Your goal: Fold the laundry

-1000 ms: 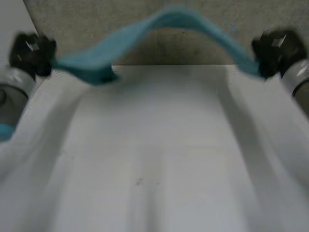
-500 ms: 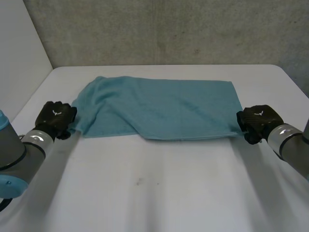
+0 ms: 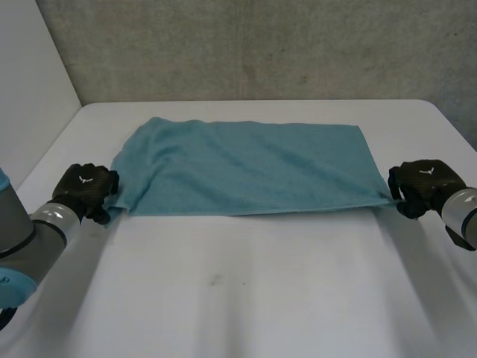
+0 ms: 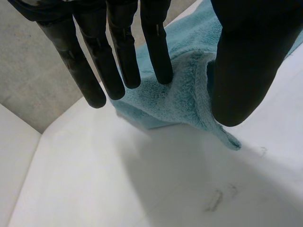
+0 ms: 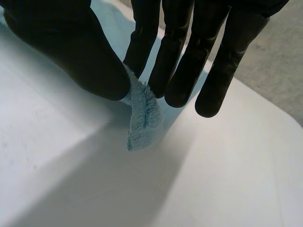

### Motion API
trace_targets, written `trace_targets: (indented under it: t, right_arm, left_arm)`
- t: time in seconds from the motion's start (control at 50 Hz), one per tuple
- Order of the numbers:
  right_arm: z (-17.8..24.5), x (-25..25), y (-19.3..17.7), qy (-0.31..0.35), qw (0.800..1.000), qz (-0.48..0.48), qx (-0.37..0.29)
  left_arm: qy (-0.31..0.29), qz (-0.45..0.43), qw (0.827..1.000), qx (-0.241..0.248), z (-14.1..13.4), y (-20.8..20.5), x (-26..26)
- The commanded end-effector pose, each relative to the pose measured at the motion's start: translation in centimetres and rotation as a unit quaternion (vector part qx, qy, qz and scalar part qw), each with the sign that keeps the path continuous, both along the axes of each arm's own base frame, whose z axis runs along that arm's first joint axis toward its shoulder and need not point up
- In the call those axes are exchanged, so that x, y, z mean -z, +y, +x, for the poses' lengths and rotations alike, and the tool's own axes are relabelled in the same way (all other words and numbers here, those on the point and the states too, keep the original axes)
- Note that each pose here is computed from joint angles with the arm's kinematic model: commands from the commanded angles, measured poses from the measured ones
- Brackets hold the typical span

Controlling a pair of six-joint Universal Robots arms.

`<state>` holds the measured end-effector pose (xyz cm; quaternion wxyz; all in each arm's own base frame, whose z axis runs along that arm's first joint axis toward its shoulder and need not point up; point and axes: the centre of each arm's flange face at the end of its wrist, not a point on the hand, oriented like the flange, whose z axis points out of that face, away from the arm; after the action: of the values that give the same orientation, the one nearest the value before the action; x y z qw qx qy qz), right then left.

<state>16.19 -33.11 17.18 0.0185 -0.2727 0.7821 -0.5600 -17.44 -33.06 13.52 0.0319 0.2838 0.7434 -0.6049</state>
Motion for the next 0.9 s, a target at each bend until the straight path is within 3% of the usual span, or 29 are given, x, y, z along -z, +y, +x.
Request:
trace_targets:
  t: [0.02,0.38,0.6,0.66,0.78,0.9]
  right_arm:
    - [-0.1,-1.5,0.1,-0.025,1.0,-0.013,0.009]
    - [-1.4,-2.3,-0.8,-0.021,0.999,-0.03,0.027]
    - [-2.7,-2.8,-1.7,-0.02,0.998,-0.04,0.045]
    - [-3.5,-3.3,-2.3,-0.018,0.997,-0.049,0.059]
    - [-3.8,-5.0,-2.3,-0.012,0.996,-0.056,0.062]
    - [-3.4,-11.4,0.5,0.036,0.997,-0.061,0.037]
  left_arm:
    - [0.018,0.006,1.0,-0.006,0.0,-0.9,0.7]
    - [0.016,0.003,0.999,-0.029,0.1,-3.6,2.4]
    - [0.05,0.0,0.998,-0.043,0.1,-4.7,2.3]
    - [0.041,-0.012,0.997,-0.068,0.6,-5.3,1.7]
    - [0.036,-0.066,0.992,-0.102,1.5,-4.9,-3.1]
    - [0.026,-0.128,0.988,-0.083,1.0,-1.0,-9.9]
